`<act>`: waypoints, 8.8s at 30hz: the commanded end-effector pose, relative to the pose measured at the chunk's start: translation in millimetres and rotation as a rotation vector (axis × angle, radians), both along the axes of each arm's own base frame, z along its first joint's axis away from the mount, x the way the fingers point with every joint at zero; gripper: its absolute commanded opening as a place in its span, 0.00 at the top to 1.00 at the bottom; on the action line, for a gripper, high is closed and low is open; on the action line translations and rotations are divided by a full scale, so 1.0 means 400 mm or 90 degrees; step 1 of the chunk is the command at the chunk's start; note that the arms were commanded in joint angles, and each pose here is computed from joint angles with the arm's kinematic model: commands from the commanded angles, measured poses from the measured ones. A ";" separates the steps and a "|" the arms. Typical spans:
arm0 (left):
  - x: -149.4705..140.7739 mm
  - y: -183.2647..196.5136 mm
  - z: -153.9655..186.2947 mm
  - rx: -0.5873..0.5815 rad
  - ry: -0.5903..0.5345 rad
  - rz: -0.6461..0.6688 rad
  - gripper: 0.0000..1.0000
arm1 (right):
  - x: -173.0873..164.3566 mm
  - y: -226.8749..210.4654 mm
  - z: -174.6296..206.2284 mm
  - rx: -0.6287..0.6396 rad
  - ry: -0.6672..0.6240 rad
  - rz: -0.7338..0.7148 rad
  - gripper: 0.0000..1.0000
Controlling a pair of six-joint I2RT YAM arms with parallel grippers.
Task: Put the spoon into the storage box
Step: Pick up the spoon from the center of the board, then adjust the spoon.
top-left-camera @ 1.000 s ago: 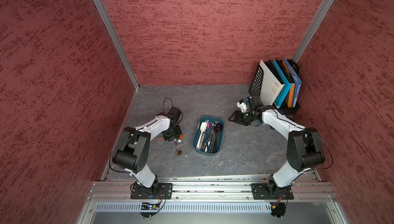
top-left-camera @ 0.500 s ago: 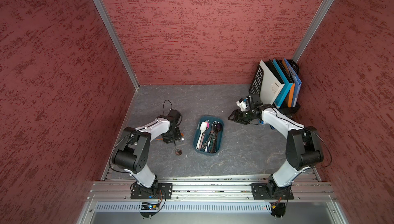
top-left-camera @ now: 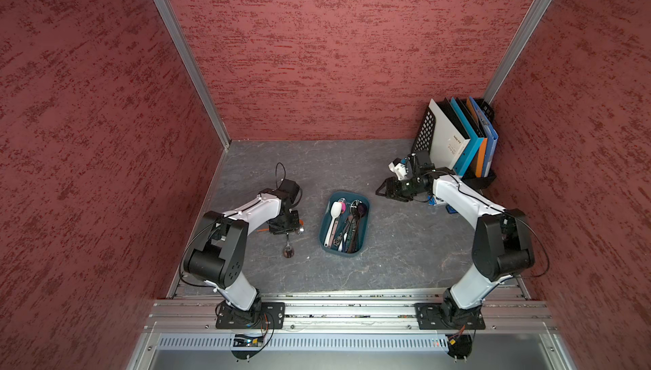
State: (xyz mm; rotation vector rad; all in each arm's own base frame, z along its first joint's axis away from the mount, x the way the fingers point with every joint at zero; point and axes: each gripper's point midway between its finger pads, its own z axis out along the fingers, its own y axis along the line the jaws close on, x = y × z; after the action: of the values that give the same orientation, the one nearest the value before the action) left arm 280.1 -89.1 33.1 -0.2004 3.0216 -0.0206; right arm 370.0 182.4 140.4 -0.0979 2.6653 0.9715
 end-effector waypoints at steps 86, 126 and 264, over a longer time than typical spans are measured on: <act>0.161 -0.570 0.264 -0.401 -0.007 -0.030 0.96 | -0.071 0.429 0.005 0.260 0.086 0.158 0.95; -0.031 -0.584 0.285 0.253 -0.612 -1.087 0.35 | -0.176 0.332 0.025 0.280 0.282 0.309 0.99; -0.061 -0.532 0.174 0.162 -0.424 -0.892 1.00 | 0.161 0.115 -0.005 0.124 0.009 -0.007 0.35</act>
State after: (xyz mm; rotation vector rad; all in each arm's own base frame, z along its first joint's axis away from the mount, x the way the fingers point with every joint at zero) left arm 255.3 -311.0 115.6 1.6008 1.7334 0.1738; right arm 407.6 249.2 115.8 -0.1091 2.6880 1.3460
